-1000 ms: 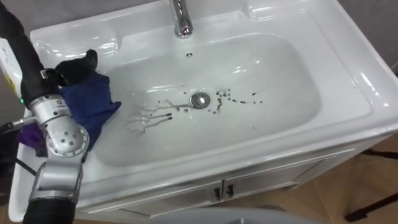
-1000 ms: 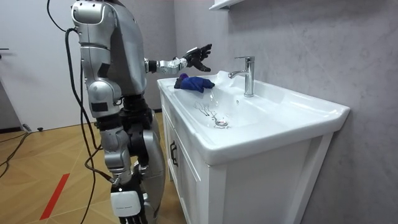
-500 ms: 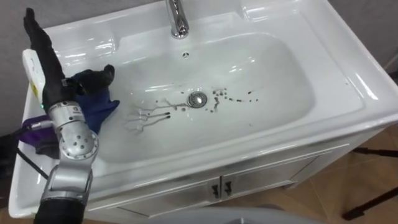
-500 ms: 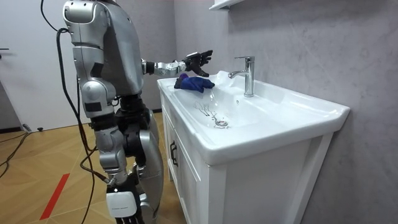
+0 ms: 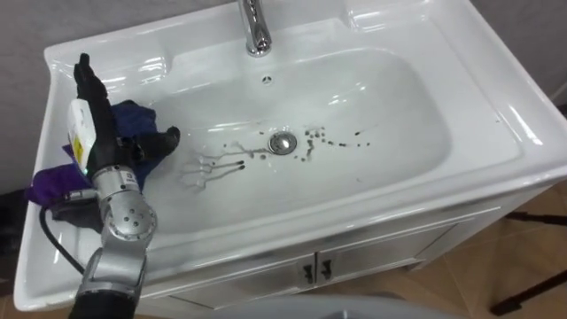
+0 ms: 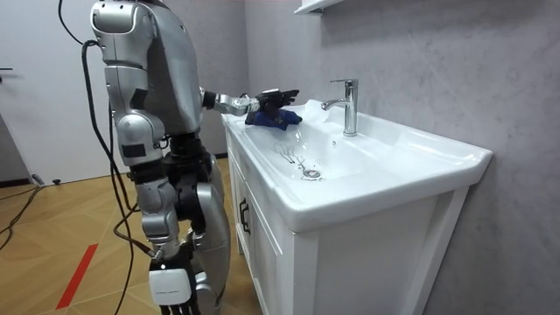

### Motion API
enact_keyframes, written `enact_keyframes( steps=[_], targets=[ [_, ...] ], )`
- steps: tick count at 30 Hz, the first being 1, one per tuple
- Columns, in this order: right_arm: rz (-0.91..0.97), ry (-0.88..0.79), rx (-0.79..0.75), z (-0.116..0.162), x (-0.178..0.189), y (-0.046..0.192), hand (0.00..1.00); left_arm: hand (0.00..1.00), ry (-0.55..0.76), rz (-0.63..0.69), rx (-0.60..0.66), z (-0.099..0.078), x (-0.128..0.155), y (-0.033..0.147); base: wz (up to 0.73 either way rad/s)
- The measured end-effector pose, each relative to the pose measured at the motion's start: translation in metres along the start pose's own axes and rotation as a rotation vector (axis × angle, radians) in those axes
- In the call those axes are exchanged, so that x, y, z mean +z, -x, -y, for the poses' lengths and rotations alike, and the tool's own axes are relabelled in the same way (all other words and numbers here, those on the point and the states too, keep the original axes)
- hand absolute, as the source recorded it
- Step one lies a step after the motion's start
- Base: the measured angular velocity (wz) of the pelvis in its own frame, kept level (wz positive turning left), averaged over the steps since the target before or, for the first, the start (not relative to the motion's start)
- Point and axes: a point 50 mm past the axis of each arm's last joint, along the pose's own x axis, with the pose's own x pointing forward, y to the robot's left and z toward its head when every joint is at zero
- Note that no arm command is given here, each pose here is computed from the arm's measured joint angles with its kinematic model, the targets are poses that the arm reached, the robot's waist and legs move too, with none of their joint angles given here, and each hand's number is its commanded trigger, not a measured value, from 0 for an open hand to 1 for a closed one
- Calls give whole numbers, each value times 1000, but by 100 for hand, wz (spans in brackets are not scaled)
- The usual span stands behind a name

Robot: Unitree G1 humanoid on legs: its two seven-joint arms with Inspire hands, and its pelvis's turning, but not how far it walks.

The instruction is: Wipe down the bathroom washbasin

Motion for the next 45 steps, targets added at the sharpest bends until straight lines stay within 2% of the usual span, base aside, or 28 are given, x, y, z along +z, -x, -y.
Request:
enact_keyframes(
  steps=[6,13,19,31,38,45],
  targets=[
    [-8,-1,2,0,-1,0,0,0,-169,61,25,0,-5,5,0],
    [-3,-7,2,0,0,0,0,0,-273,86,37,1,-11,13,0],
    [-11,-11,-8,0,-4,0,0,0,-421,174,39,4,-7,15,0],
    [-27,-6,-19,1,-11,0,0,0,-516,296,130,0,6,14,0],
    [-22,-3,-18,1,-8,0,0,0,-531,281,155,-2,3,15,0],
    [-44,-5,-18,0,-7,0,0,0,-600,184,113,-4,-20,28,0]
  ],
)
